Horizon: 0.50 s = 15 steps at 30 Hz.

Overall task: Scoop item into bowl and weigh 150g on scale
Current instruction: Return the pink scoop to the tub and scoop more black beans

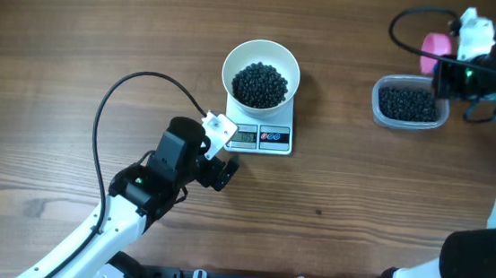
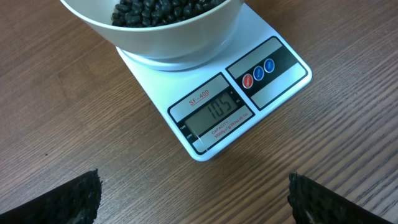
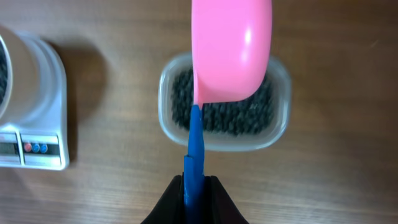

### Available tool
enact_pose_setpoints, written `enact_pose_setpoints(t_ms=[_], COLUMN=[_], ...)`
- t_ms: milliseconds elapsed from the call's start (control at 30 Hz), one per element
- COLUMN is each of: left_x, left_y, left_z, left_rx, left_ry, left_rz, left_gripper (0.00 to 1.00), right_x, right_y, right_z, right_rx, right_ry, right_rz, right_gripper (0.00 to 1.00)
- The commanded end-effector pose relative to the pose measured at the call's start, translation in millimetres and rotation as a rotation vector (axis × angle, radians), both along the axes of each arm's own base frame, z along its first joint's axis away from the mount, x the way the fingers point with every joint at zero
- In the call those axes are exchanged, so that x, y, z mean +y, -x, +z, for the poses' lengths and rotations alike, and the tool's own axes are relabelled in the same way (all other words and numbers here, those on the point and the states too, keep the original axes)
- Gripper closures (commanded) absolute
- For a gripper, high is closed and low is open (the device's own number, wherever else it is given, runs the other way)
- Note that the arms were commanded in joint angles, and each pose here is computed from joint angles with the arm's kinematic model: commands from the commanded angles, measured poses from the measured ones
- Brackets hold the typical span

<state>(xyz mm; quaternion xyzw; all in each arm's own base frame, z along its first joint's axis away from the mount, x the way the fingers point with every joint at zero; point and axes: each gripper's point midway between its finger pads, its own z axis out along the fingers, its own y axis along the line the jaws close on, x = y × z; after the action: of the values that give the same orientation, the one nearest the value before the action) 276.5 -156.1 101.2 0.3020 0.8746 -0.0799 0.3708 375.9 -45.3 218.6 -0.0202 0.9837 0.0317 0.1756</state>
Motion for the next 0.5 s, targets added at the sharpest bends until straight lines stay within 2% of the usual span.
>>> enact_pose_setpoints(t_ms=[0,467], left_x=[4,4], left_y=[-1,-1], left_z=[-1,-1], left_rx=[-0.001,-0.001], left_ry=[-0.008,-0.008], left_rz=[0.010,0.010], left_gripper=[0.00,0.00], right_x=[-3,-40], right_y=[12,17], right_z=[-39,-100], right_rx=[0.122,0.324], right_ry=[0.002,0.188], right_rz=[-0.024,-0.071], right_gripper=[0.96,0.96])
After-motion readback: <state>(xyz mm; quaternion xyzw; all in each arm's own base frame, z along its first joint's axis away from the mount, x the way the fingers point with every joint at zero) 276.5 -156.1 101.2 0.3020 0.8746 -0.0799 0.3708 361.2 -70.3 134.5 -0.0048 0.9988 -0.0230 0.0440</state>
